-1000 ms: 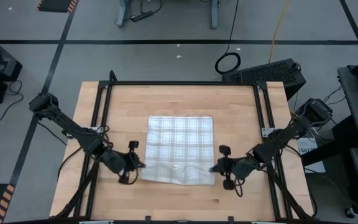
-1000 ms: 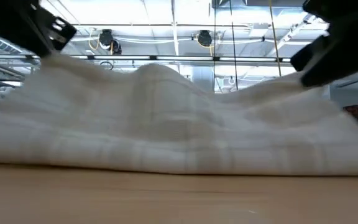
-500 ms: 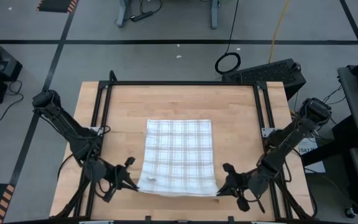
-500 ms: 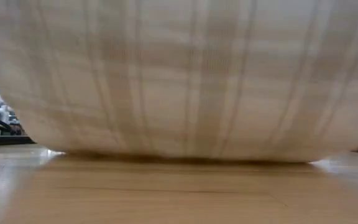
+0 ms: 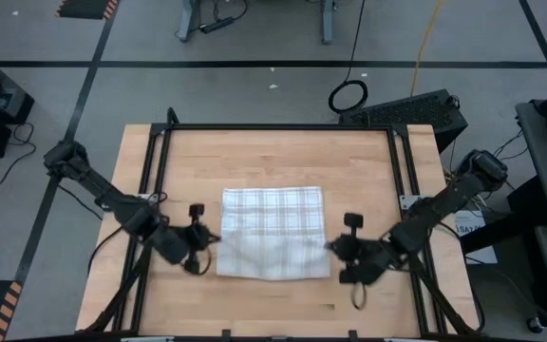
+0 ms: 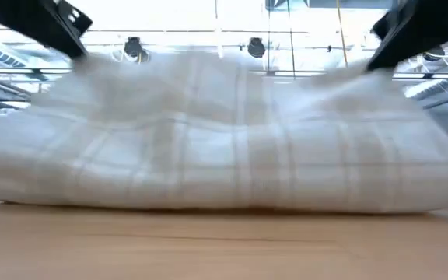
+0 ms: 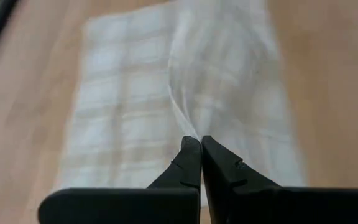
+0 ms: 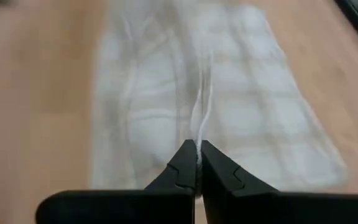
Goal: Roll towel
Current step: Roll the white towel
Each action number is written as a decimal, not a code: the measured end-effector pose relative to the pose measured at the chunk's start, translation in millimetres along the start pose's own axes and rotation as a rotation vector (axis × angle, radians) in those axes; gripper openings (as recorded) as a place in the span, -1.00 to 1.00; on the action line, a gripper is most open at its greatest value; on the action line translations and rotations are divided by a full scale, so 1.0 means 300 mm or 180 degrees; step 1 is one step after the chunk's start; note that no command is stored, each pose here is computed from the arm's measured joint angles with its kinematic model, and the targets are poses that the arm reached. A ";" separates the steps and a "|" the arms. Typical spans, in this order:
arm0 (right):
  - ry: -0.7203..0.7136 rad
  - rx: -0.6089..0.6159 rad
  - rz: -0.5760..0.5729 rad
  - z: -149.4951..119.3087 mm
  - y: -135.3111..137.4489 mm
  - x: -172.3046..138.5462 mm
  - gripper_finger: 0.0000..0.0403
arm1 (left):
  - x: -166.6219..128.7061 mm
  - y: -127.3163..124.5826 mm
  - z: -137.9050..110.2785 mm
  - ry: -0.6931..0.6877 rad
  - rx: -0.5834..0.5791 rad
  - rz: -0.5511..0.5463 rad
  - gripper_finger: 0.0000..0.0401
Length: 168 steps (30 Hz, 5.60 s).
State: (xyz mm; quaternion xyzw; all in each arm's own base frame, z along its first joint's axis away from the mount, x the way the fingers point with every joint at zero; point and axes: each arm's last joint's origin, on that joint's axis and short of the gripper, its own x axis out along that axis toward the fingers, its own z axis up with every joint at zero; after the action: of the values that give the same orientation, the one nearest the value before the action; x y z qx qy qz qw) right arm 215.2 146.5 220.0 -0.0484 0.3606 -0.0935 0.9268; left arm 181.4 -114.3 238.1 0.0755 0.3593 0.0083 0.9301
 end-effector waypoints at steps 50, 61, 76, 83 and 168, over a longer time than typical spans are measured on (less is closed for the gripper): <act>0.0256 -0.0035 -0.0091 -0.055 -0.365 0.133 -1.00 | 0.132 0.197 -0.117 0.0040 -0.0607 0.0355 -0.98; -0.0052 -0.0214 -0.0076 -0.022 -0.364 0.136 -1.00 | 0.131 0.206 -0.099 -0.0172 -0.0583 0.0686 -0.98; -0.0137 -0.0181 -0.0064 -0.013 -0.363 0.135 -1.00 | 0.130 0.206 -0.094 -0.0217 -0.0516 0.0692 -0.98; -0.0142 -0.0139 -0.0059 -0.012 -0.363 0.135 -1.00 | 0.126 0.186 -0.094 -0.0223 -0.0448 0.0560 -0.98; 0.0323 0.2301 0.1965 0.089 -0.250 -0.174 -1.00 | -0.061 0.062 0.141 -0.0983 -0.2012 -0.1645 -0.98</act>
State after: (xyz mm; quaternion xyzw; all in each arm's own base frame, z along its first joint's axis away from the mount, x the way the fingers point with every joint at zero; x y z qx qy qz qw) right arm 185.2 84.6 285.9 0.3911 0.3472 0.0645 0.8499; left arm 197.0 -103.0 283.9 -0.3050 0.2029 -0.1265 0.9219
